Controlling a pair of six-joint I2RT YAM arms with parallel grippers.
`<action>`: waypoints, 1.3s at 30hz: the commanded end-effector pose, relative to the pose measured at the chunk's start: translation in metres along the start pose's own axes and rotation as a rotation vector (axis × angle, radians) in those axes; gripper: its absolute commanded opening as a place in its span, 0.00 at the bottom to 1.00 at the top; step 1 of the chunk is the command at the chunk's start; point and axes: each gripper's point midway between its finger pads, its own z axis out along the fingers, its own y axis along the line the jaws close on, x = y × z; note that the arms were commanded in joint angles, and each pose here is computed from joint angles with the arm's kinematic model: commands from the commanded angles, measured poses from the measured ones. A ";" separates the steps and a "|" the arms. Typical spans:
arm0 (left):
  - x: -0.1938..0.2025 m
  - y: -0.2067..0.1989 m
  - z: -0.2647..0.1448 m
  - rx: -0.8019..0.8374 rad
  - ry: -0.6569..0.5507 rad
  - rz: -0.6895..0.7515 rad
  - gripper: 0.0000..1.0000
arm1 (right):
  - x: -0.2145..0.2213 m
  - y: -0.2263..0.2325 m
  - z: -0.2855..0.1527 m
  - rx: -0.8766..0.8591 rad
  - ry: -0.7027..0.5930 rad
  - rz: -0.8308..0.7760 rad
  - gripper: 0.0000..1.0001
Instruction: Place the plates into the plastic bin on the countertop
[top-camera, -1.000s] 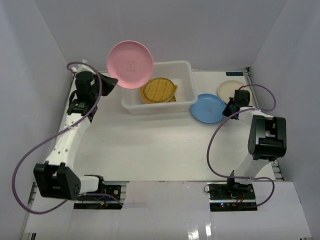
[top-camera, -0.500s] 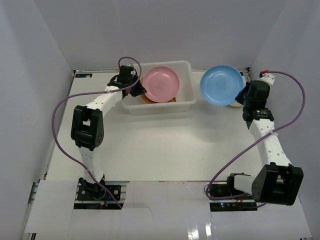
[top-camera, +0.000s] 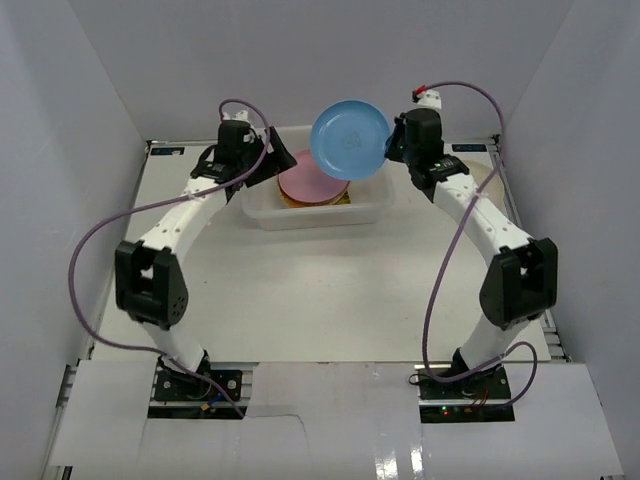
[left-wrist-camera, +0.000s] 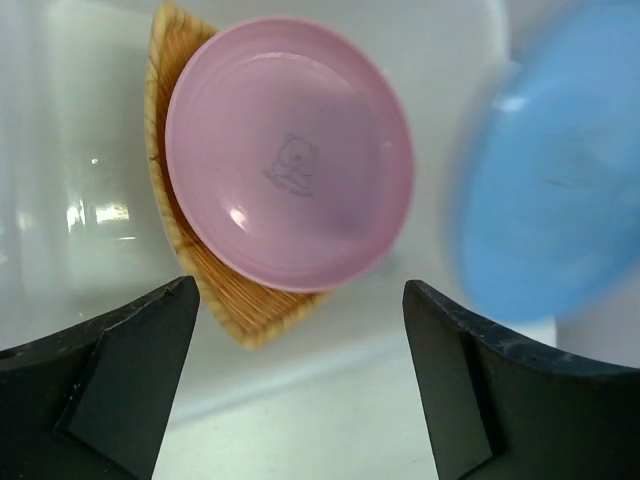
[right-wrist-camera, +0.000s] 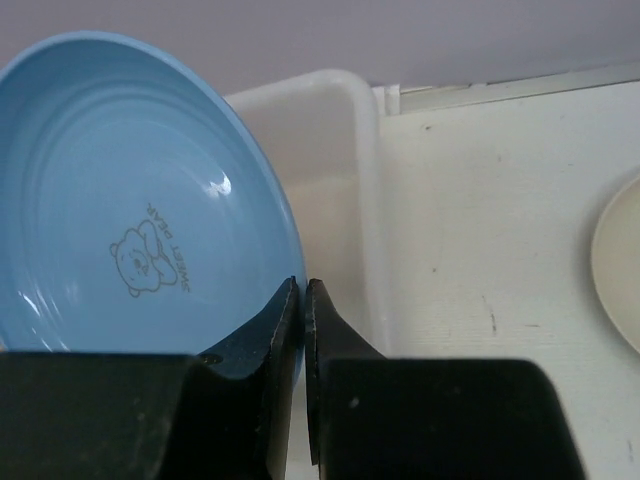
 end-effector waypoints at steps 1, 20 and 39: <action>-0.058 -0.046 -0.094 0.131 -0.260 0.044 0.94 | 0.009 0.031 0.029 -0.038 0.030 -0.006 0.08; 0.076 -0.003 -0.237 0.303 -0.264 0.296 0.98 | 0.008 -0.062 0.055 0.023 0.094 -0.034 0.61; 0.142 -0.014 -0.234 0.444 -0.164 0.426 0.98 | 0.149 -0.244 0.105 0.412 0.508 -0.392 0.09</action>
